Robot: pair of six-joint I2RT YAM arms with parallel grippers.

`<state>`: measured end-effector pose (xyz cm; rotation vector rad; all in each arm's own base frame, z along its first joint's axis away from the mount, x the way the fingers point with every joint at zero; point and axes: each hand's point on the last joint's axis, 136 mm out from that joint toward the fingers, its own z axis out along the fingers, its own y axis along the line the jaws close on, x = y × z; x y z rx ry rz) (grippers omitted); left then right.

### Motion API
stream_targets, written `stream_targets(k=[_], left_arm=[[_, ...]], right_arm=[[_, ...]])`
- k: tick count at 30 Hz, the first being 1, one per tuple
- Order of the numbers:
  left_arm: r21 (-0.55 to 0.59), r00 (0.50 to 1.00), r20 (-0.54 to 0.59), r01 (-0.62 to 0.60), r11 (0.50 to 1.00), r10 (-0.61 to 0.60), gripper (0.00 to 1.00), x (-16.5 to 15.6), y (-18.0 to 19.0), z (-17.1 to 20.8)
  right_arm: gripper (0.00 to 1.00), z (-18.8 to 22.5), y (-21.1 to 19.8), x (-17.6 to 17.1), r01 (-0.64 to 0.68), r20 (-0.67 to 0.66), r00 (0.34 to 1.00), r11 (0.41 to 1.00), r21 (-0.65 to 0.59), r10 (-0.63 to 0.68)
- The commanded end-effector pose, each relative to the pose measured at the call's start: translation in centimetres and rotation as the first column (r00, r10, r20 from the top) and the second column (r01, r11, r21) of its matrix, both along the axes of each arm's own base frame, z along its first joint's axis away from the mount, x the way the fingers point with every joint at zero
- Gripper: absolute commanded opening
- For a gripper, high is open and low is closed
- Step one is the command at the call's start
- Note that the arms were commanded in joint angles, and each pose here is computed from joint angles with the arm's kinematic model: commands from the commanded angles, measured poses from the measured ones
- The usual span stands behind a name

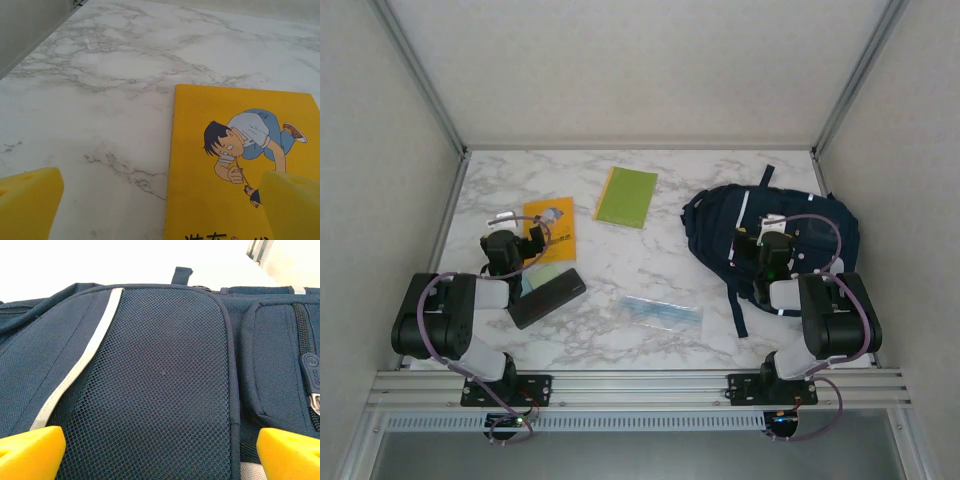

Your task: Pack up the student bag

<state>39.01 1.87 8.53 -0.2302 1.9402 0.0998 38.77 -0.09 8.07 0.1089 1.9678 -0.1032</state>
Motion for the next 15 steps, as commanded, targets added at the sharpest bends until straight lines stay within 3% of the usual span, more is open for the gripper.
stream_targets(k=[1, 15], left_arm=[[-0.002, 1.0, 0.013, 0.023, 1.0, -0.023, 1.0, 0.56, -0.44, 0.63], [-0.009, 0.999, 0.01, 0.031, 0.999, -0.031, 1.0, 0.58, -0.49, 0.55]], right_arm=[[0.99, 0.39, 0.37, 0.31, -0.012, 0.016, 1.0, 1.0, 0.005, 0.012], [0.99, 0.35, 0.38, 0.32, -0.014, 0.014, 1.0, 1.0, 0.006, 0.014]])
